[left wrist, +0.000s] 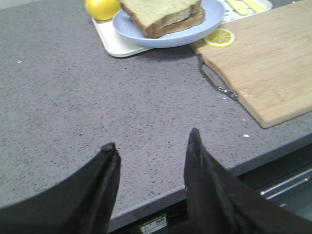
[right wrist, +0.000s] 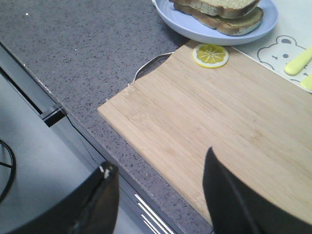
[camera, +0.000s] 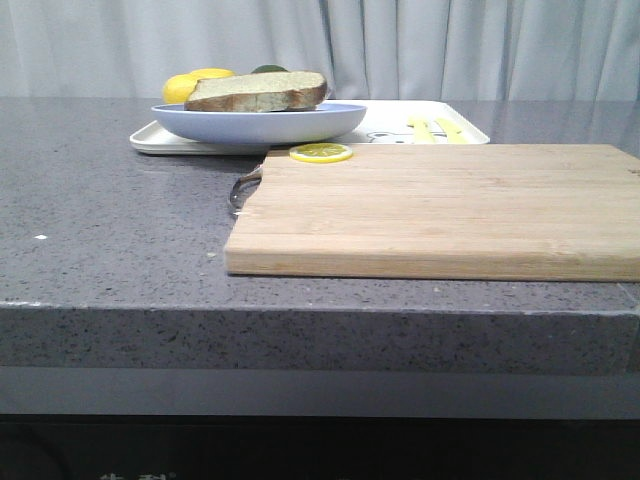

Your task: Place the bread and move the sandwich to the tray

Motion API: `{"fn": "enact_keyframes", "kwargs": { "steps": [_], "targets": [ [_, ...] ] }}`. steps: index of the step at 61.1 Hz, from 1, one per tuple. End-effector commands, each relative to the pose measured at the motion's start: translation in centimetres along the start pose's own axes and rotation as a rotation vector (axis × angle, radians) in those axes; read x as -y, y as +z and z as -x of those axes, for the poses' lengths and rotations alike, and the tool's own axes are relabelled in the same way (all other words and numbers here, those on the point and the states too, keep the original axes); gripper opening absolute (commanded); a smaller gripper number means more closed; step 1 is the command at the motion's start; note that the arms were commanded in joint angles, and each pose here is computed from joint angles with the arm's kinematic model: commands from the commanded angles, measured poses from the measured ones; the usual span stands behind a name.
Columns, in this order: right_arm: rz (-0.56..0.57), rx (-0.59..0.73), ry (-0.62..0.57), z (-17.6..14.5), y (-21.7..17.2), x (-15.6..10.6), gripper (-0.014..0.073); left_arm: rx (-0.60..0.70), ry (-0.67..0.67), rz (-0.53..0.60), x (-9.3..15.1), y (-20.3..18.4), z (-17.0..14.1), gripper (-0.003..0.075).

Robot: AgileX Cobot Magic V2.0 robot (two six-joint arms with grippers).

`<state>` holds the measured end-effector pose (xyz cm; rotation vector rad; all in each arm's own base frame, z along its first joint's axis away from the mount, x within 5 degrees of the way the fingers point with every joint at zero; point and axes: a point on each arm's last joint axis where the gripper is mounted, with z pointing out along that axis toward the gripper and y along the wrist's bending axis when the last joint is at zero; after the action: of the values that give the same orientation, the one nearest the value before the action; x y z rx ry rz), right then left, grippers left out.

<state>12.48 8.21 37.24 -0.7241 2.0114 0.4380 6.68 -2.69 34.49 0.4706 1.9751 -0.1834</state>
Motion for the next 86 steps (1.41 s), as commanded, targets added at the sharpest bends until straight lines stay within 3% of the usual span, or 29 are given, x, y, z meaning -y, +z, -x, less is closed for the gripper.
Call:
{"fn": "enact_keyframes", "kwargs": {
  "steps": [1, 9, 13, 19, 27, 30, 62, 76, 86],
  "targets": [
    [-0.032, 0.100, -0.001, 1.3, -0.8, 0.2, 0.0415, 0.092, -0.019, 0.025, -0.3, -0.4, 1.3, 0.0316],
    [-0.031, 0.097, -0.001, 1.3, -0.8, 0.2, 0.0406, 0.092, -0.023, 0.022, -0.3, -0.4, 1.3, 0.0314],
    [-0.030, 0.095, -0.001, 1.2, -0.8, 0.2, 0.0349, 0.092, -0.023, 0.022, -0.3, -0.4, 1.3, 0.0311],
    [-0.029, 0.093, -0.001, 1.2, -0.8, 0.2, 0.0183, 0.092, -0.023, 0.022, -0.3, -0.4, 1.3, 0.0243],
    [-0.029, 0.092, -0.001, 1.2, -0.8, 0.2, -0.0075, 0.093, -0.030, 0.015, -0.2, -0.4, 1.3, 0.0029],
    [-0.029, 0.092, -0.001, 1.2, -0.8, 0.2, -0.0062, 0.093, -0.030, 0.015, -0.2, -0.4, 1.3, -0.0020],
    [-0.027, 0.093, 0.001, 1.2, -0.8, 0.2, -0.0067, 0.121, -0.030, 0.017, -0.2, -0.6, 1.1, -0.0020],
    [-0.027, 0.093, 0.001, 1.2, -0.8, 0.2, -0.0067, 0.242, -0.026, 0.133, -0.6, 0.5, -2.2, -0.0020],
    [-0.027, 0.093, 0.001, 1.2, -0.8, 0.2, -0.0067, 0.395, -0.035, 0.223, -0.8, 1.7, -5.6, -0.0020]
  ]
}}
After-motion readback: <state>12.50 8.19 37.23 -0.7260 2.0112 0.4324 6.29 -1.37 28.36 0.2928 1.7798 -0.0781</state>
